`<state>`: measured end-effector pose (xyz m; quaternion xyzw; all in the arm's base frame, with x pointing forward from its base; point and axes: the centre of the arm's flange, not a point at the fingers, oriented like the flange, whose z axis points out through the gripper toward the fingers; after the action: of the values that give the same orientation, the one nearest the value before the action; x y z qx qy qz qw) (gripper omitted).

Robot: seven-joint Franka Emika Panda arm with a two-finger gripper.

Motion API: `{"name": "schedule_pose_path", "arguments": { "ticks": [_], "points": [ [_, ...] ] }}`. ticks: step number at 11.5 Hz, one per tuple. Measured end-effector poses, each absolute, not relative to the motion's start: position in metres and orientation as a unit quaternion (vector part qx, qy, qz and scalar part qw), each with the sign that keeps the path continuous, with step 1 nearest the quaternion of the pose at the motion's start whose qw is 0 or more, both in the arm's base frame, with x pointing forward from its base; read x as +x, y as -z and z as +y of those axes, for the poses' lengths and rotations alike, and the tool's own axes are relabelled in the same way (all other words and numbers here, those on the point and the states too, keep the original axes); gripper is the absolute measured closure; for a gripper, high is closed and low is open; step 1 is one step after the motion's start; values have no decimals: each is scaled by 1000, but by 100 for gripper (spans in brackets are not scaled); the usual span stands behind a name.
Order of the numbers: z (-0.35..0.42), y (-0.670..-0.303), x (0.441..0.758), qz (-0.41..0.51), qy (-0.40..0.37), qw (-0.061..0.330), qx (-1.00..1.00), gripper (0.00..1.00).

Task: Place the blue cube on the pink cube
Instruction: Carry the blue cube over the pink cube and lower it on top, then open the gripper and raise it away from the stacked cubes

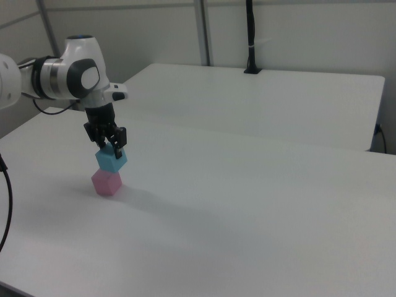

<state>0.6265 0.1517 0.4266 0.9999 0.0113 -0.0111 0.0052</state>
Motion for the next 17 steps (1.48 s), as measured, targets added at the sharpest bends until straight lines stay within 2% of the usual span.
{"name": "schedule_pose_path", "arguments": {
  "ticks": [2, 7, 13, 15, 16, 17],
  "points": [
    [167, -409, 633, 19, 7, 3, 1000, 43],
    [189, -414, 630, 36, 2, -2, 999, 44],
    [195, -399, 622, 58, 11, 28, 998, 44],
    [197, -399, 621, 63, 11, 35, 997, 40],
    [197, -396, 620, 61, 14, 36, 997, 29],
    [196, -393, 618, 55, 17, 38, 998, 14]
  ]
}}
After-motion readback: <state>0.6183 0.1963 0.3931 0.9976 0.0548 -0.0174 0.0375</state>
